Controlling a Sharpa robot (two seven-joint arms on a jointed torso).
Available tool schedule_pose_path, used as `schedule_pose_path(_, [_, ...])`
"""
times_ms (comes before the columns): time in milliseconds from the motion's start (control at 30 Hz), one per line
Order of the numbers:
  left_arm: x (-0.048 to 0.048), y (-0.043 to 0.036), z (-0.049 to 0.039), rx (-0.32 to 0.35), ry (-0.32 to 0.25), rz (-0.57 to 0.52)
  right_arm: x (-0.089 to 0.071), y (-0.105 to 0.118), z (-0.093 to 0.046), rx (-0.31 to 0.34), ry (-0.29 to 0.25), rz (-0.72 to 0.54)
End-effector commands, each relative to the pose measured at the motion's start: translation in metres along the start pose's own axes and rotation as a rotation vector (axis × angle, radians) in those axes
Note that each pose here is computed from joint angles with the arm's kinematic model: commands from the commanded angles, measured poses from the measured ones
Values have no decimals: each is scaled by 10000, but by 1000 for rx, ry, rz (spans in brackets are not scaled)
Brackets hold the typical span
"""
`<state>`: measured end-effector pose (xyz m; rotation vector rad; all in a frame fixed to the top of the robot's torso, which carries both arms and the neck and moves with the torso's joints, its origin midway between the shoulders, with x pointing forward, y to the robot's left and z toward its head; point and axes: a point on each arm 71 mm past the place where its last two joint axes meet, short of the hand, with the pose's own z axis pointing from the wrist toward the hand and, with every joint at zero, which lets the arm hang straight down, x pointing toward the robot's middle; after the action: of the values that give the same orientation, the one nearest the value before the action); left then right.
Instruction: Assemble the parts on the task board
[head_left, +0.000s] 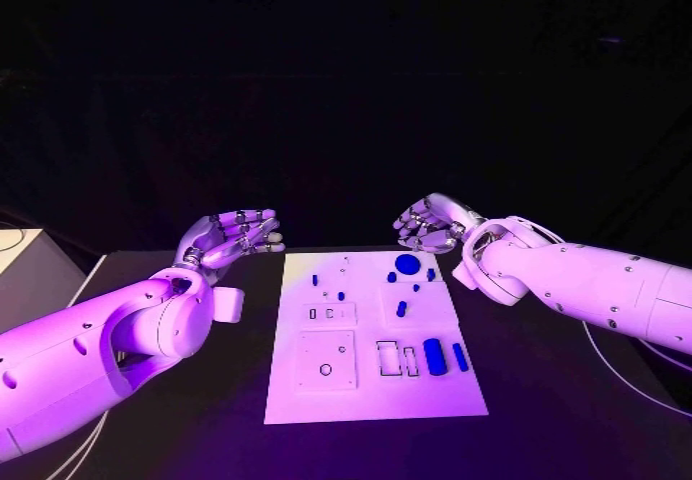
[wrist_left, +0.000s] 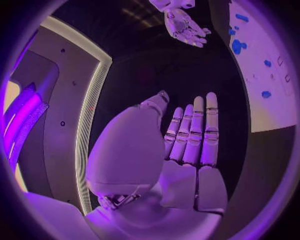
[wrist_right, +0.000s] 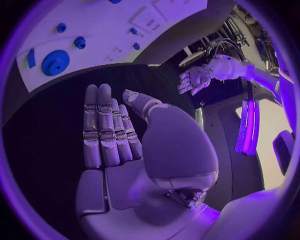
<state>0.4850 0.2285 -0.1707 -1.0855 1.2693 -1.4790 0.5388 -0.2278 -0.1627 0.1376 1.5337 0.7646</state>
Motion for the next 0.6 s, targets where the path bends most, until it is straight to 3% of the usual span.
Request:
schedule_pose_path(33, [124,-62,-55,12,91,-18,47,46,8,-26,82,-256])
schedule_pose_path(267, [239,-150,-142,18,138,-40,79,67,35,-32,138,-393])
schedule_pose_path(600, [290,-241,-188,32,157,-43,133,50,60,-20,193,-473])
